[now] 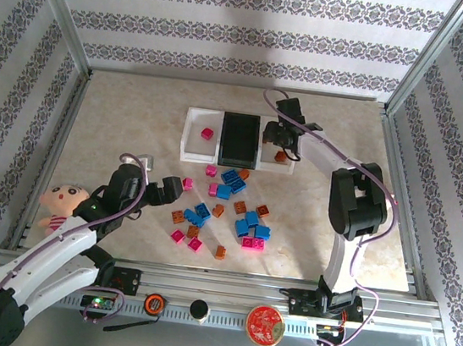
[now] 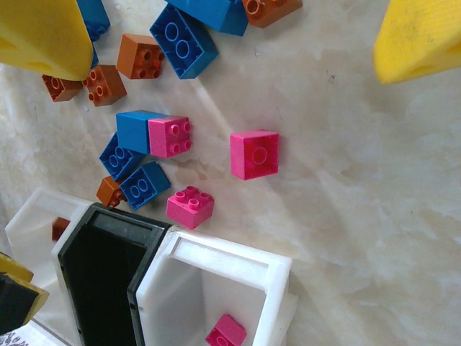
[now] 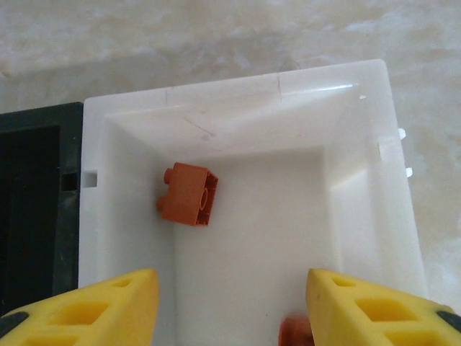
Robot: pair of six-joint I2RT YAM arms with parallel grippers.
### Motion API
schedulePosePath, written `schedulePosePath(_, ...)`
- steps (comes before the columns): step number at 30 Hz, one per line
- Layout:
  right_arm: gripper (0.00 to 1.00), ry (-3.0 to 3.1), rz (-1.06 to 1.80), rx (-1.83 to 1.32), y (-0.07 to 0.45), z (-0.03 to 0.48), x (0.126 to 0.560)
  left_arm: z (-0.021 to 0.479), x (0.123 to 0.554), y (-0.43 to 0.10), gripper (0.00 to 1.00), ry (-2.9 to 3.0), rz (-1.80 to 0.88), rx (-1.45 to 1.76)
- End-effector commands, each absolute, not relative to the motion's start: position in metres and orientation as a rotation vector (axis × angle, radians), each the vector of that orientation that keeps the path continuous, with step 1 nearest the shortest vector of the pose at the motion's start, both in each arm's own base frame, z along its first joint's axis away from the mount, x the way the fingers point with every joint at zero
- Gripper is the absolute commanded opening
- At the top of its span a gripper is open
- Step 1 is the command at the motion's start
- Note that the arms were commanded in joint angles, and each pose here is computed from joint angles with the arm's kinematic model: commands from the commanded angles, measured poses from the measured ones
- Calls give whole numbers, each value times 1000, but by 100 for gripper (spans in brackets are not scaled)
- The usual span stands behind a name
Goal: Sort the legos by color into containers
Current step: Place the lego in the container, then pick up the lego from the center of the table.
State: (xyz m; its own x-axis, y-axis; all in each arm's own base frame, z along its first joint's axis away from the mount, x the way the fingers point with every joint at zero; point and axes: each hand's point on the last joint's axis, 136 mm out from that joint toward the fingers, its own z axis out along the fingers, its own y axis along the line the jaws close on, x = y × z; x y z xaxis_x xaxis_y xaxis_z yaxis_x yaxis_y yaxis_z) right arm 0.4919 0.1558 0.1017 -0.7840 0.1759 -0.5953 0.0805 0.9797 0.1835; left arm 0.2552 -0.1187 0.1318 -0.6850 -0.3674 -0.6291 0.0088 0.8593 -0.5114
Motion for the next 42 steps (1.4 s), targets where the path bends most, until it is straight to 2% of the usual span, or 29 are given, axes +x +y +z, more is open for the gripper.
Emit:
schedulePosePath(1, 57, 2402, 254, 197, 158, 138, 485, 124, 249, -113, 100, 2293, -601, -285)
schedulePosePath(7, 57, 2328, 341, 105, 179, 160, 431, 120, 250, -114, 100, 2305, -597, -278)
schedulePosePath(14, 57, 2355, 406, -13, 202, 137, 361, 100, 265, -126, 99, 2382, -562, -193)
schedulePosePath(18, 57, 2386, 417, -12, 200, 123, 341, 86, 283, -137, 93, 2444, -492, -109)
schedulePosePath(24, 57, 2394, 391, 4, 187, 116, 325, 65, 311, -157, 89, 2490, -376, 1)
schedulePosePath(30, 58, 2402, 382, 16, 178, 111, 313, 48, 335, -151, 77, 2529, -214, -11)
schedulePosePath(36, 58, 2395, 363, 23, 173, 113, 312, 36, 343, -163, 65, 2532, -263, 6)
schedulePosePath(42, 58, 2392, 384, 33, 176, 115, 313, 25, 338, -168, 48, 2556, -295, 11)
